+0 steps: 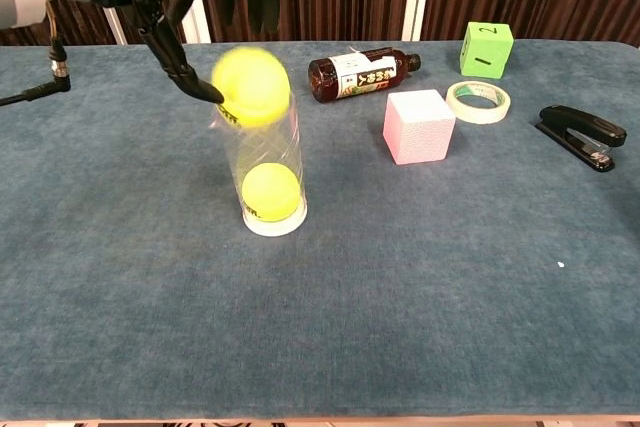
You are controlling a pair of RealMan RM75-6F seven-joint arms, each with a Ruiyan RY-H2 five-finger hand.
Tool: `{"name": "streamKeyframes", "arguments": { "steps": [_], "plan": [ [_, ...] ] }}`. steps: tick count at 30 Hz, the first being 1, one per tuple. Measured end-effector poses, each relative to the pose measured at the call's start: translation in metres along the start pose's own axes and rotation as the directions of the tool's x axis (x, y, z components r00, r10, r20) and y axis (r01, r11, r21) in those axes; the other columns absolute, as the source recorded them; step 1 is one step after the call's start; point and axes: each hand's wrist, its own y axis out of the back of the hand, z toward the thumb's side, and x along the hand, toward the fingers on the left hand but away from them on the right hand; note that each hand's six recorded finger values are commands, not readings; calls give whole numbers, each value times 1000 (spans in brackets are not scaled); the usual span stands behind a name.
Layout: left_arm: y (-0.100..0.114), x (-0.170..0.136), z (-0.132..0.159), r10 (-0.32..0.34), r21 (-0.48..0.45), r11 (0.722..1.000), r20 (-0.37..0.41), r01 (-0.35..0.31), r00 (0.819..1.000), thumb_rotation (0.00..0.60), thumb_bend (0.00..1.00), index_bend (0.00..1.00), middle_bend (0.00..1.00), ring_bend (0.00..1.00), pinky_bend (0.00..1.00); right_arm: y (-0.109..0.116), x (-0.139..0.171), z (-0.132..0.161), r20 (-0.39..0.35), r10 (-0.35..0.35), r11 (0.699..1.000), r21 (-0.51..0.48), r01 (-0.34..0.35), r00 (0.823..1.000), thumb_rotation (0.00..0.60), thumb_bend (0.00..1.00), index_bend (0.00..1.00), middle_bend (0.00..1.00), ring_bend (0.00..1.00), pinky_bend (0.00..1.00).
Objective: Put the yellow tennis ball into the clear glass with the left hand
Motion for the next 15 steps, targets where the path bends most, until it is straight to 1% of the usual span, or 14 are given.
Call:
{"name": "streamKeyframes", "arguments": {
  "steps": [3,6,9,11,15],
  "plan": [
    [2,0,1,-7,6,1000,-6,7,1000,600,0,286,223,223,416,-1,0,0,0,5,1000,2,-5,1000,600,352,90,0,0,0],
    [7,0,2,6,5,1000,-11,-6,1000,600,1,283,223,205,386,-2,0,1,-1,9,1000,2,-9,1000,600,351,90,0,0,0],
    [13,-1,1,31,8,1000,-24,-31,999,600,9,279,221,204,363,-3,0,2,-3,10,1000,2,-10,1000,600,352,90,0,0,0],
    [18,-3,-2,56,14,998,-39,-56,998,600,11,266,203,193,336,-3,0,2,-4,10,1000,1,-10,1000,600,352,90,0,0,0],
    [27,-16,-13,118,51,992,-83,-114,990,600,11,239,138,101,267,-3,0,2,-5,12,1000,0,-12,1000,600,352,90,0,0,0]
  ]
}}
